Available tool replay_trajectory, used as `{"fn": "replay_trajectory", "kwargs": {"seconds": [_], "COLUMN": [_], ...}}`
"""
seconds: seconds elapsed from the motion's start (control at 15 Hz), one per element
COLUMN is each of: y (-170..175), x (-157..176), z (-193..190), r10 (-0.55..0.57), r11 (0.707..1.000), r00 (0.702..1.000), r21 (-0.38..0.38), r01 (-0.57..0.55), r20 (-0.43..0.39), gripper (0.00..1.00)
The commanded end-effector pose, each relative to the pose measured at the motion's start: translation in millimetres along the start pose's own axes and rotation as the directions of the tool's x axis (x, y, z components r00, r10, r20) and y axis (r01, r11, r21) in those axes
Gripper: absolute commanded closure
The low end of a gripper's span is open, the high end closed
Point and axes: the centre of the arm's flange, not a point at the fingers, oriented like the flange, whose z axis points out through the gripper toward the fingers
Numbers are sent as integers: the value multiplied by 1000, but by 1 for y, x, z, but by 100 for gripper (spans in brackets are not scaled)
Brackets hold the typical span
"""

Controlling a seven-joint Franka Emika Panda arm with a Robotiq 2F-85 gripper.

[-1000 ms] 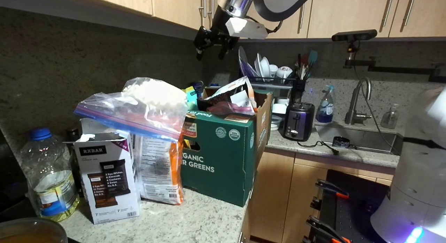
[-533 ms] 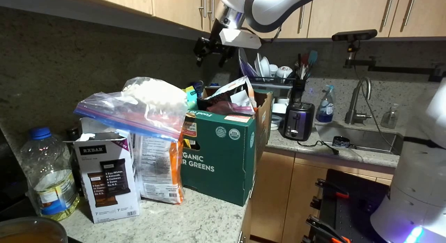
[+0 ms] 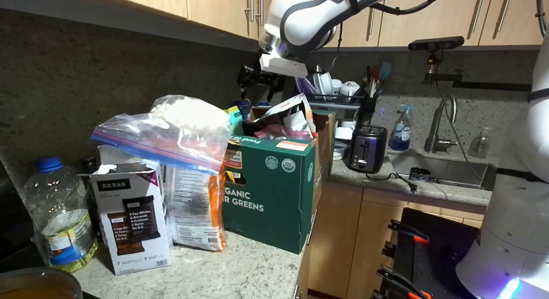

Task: Pick up the popcorn bag and plastic container from the bag and put them on the countertop.

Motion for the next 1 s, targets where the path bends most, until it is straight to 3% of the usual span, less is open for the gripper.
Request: {"fn": "replay_trajectory", "kwargs": {"seconds": [0.0, 0.27, 0.93], "y": [-4, -3, 6], "x": [24, 31, 10], "z": [27, 64, 152], "r10": [23, -2, -86], "r11": [999, 999, 996], "r00": [999, 995, 971], "r21": [29, 34, 50], "r01": [-24, -2, 77], "r20": [42, 95, 224], "gripper": [0, 0, 0]}}
